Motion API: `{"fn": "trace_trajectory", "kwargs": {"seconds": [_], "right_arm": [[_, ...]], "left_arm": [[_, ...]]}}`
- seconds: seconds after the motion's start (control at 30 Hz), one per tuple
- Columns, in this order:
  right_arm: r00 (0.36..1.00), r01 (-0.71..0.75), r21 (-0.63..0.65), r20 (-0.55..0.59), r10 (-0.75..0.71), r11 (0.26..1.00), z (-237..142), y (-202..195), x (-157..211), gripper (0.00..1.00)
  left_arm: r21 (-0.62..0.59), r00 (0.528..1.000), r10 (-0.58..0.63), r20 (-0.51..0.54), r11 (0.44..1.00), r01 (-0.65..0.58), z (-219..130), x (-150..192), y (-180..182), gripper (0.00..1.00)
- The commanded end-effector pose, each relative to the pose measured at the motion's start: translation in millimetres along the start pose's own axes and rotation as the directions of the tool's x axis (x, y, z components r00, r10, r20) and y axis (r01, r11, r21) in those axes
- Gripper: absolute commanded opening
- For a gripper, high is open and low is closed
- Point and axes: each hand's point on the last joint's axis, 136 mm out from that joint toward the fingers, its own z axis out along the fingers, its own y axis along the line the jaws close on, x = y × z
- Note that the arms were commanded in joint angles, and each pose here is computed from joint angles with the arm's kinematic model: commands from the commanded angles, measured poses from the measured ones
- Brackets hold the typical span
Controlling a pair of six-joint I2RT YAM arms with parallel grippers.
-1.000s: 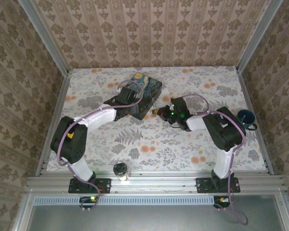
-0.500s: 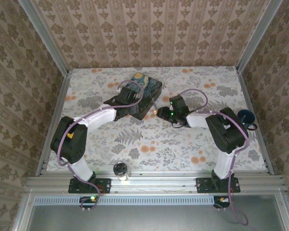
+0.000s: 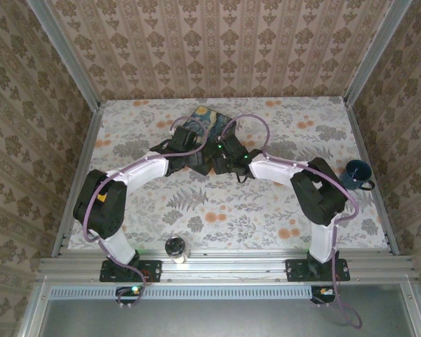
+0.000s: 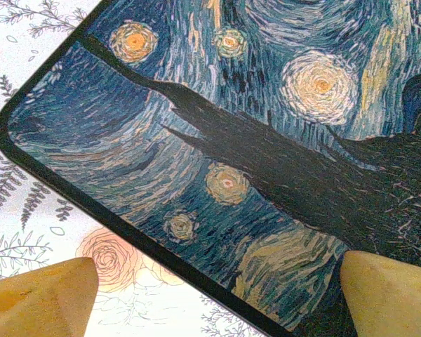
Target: Unlock a padlock with a key
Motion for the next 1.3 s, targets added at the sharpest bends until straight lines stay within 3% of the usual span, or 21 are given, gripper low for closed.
{"fn": "trace_trajectory", "kwargs": {"seconds": [0.0, 0.33, 0.73, 1.07, 1.27], "right_arm": [[0.990, 0.118, 0.125, -0.091, -0.107, 0.985, 13.7, -23.1, 17.3, 0.68], [0.977, 0.177, 0.109, -0.136, -0.162, 0.978, 40.2, -16.9, 21.5, 0.66], [0.979, 0.135, 0.148, -0.170, -0.110, 0.980, 50.4, -32.0, 26.7, 0.53], [0.977, 0.121, 0.150, -0.192, -0.091, 0.981, 45.2, -38.8, 40.3, 0.17], [0.975, 0.117, 0.132, -0.204, -0.088, 0.984, 30.6, -34.8, 47.6, 0.08]], "left_arm": [[-0.070, 0.994, 0.022, -0.109, 0.997, -0.030, 3.2, 28.4, 21.9, 0.90], [-0.071, 0.994, 0.015, -0.112, 0.997, -0.023, 4.6, 29.7, 22.4, 0.91], [-0.066, 0.994, 0.009, -0.109, 0.998, -0.016, 4.8, 28.2, 21.0, 0.91], [-0.083, 1.000, -0.018, -0.007, 0.996, 0.017, -17.0, -3.0, 19.8, 0.96], [-0.075, 1.000, -0.019, 0.012, 0.997, 0.020, -19.3, -11.5, 14.9, 0.99]]}}
